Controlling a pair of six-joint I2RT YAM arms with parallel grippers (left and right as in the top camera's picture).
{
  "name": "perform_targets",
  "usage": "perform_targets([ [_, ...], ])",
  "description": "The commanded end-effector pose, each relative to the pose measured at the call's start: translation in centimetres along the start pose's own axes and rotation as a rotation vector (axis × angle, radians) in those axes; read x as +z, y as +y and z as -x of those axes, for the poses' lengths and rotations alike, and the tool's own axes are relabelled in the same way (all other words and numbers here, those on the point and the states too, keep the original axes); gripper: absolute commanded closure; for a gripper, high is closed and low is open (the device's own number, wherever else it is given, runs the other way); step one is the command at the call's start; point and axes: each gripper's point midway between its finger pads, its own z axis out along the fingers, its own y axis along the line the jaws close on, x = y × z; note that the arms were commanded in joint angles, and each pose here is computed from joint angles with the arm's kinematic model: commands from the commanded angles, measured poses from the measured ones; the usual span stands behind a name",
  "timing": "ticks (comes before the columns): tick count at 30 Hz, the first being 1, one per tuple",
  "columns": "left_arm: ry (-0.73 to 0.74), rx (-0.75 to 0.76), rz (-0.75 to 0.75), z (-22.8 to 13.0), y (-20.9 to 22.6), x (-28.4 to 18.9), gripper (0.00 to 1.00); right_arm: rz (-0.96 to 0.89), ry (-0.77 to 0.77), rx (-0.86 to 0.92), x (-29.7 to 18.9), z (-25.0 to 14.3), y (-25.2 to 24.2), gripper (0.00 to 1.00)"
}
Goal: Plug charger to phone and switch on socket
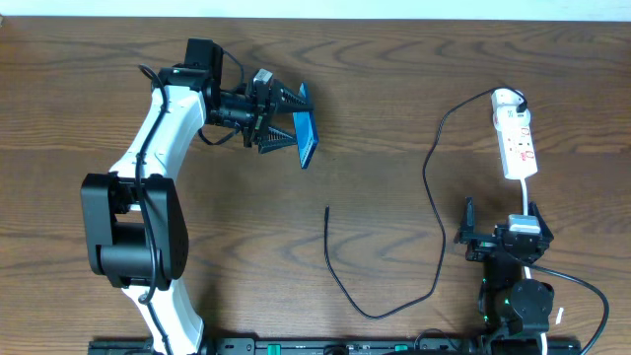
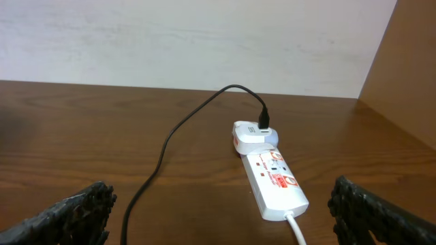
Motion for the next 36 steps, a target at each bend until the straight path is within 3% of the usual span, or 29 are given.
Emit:
perform_targets([
  [1,-0.002,0.118,-0.026,-0.7,-1.4,-0.6,0.93,-0.004,-0.002,0.012,0.0,0.0,0.0,0.01],
  [17,-0.020,0.209,-0.036,-0.1,-1.9,-0.6,0.93,-0.004,-0.002,0.012,0.0,0.0,0.0,0.01],
  [36,-0.163,0.126,-0.036,3.8,-3.5,-1.0,0.93,-0.008,-0.004,0.001,0.0,0.0,-0.1,0.01],
])
